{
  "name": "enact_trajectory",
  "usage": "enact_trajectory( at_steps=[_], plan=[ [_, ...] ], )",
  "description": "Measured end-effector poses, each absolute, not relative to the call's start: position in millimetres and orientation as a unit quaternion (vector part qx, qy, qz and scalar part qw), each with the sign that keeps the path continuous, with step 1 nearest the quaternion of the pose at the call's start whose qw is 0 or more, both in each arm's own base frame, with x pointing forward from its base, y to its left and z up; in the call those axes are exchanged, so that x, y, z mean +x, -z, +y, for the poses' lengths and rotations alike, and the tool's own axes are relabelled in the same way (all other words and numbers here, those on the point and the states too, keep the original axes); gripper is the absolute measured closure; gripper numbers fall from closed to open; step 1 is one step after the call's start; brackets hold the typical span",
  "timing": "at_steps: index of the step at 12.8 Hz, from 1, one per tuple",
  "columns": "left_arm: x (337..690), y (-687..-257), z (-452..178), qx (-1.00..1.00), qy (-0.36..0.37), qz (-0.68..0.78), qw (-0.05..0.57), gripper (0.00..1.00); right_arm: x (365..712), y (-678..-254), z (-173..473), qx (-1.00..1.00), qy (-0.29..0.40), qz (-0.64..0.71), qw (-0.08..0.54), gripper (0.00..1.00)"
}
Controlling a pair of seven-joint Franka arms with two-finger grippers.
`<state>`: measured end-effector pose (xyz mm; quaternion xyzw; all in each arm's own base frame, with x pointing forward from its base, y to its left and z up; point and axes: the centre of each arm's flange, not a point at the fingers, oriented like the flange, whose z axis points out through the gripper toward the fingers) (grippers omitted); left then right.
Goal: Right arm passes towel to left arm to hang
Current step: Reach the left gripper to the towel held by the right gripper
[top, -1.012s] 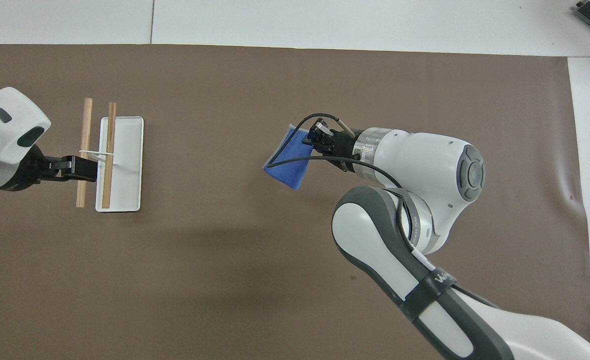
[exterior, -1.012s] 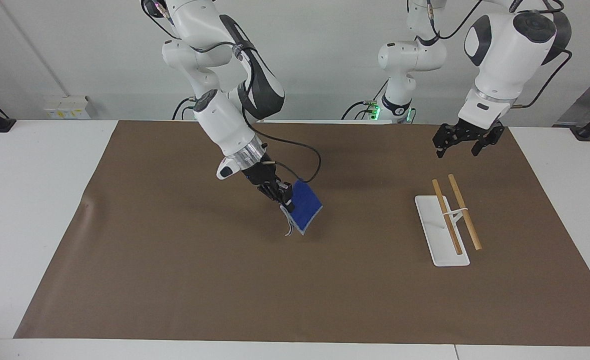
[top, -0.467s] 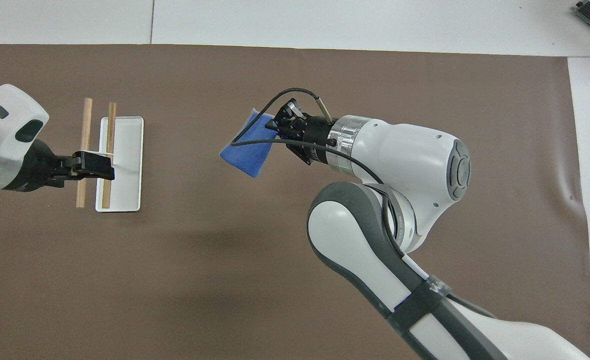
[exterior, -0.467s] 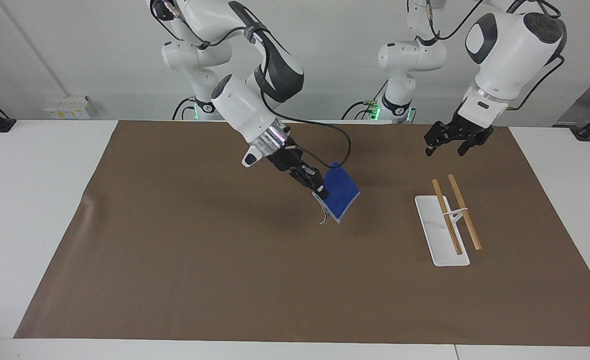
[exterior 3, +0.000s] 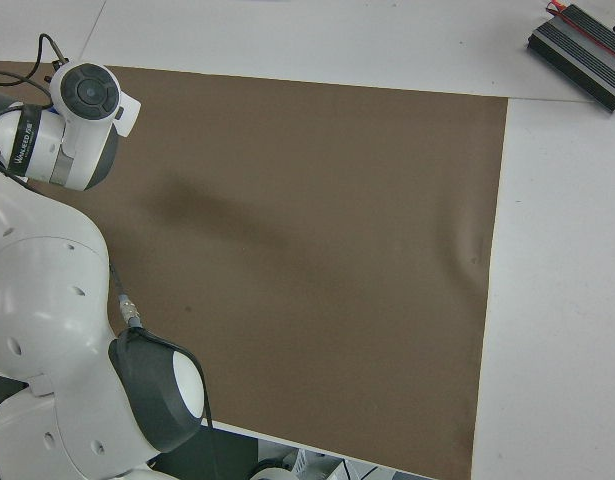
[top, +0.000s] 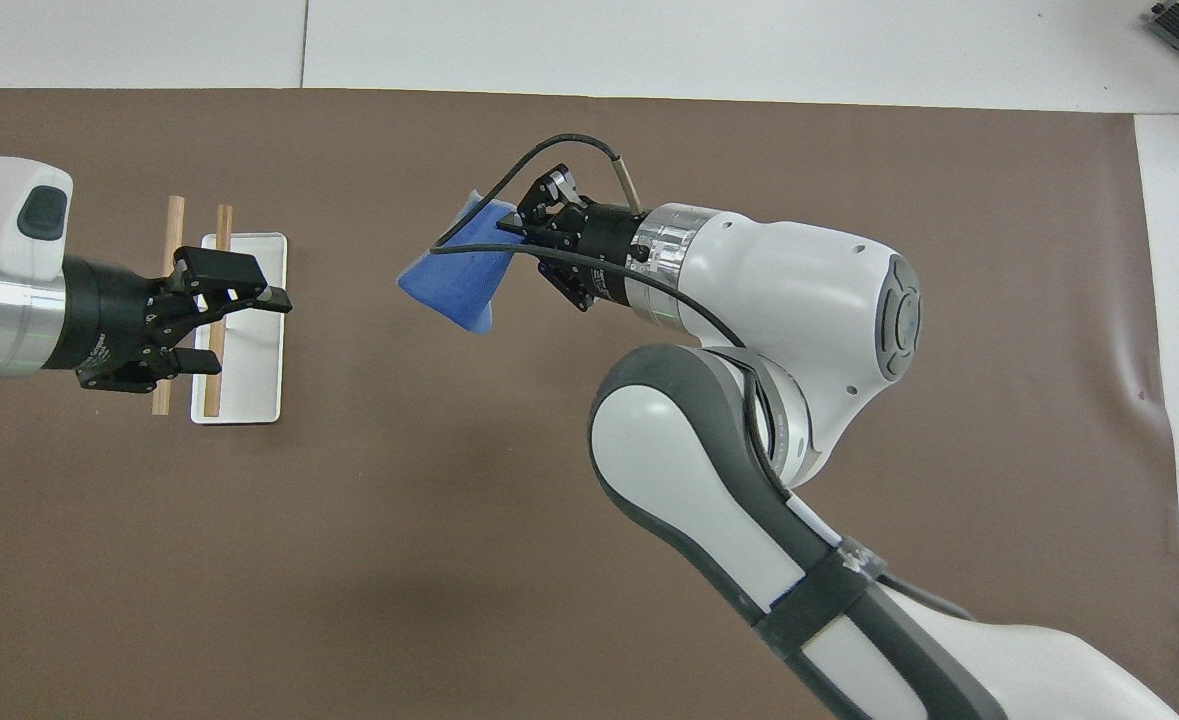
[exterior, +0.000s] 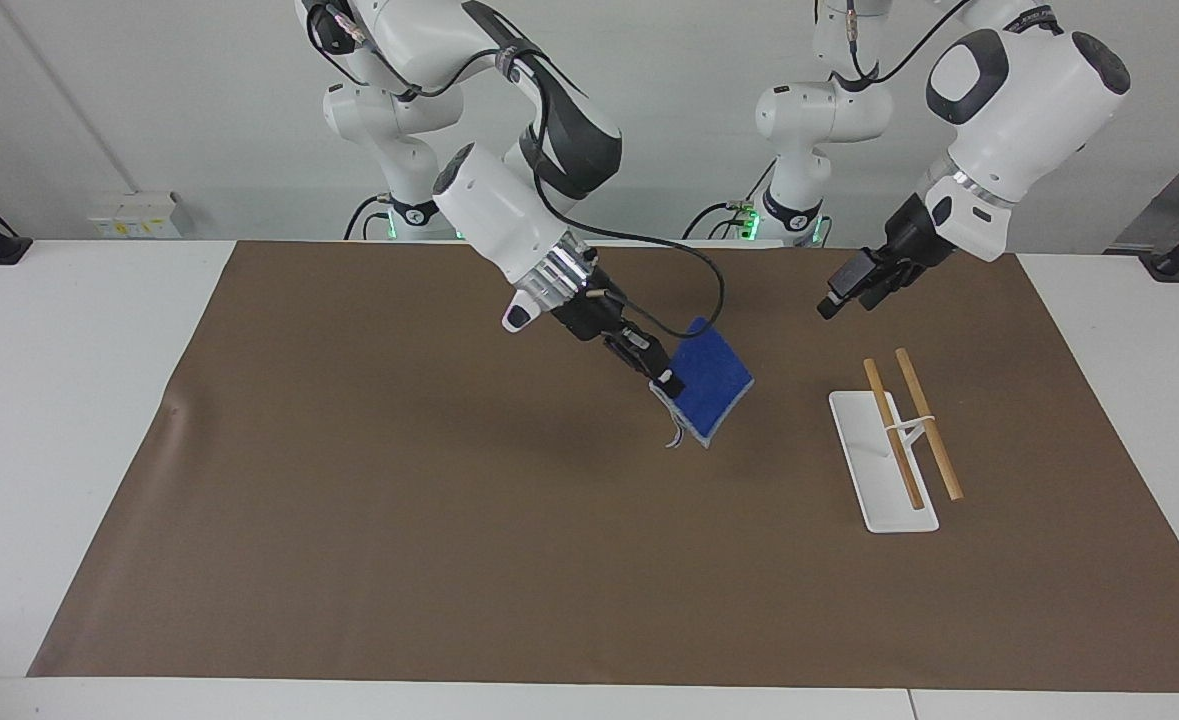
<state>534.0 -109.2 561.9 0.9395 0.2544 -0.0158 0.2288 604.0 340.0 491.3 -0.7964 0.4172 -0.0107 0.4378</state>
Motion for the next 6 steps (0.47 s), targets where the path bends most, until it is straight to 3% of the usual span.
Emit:
enact_trajectory(
  at_steps=[6],
  plan=[
    [522.3,-526.5,-163.3,0.845,0.024,0.427,0.322,0.0,597.5,-484.4,354.4,-0.797,-0.003,0.419,0.435,0.96]
  ],
)
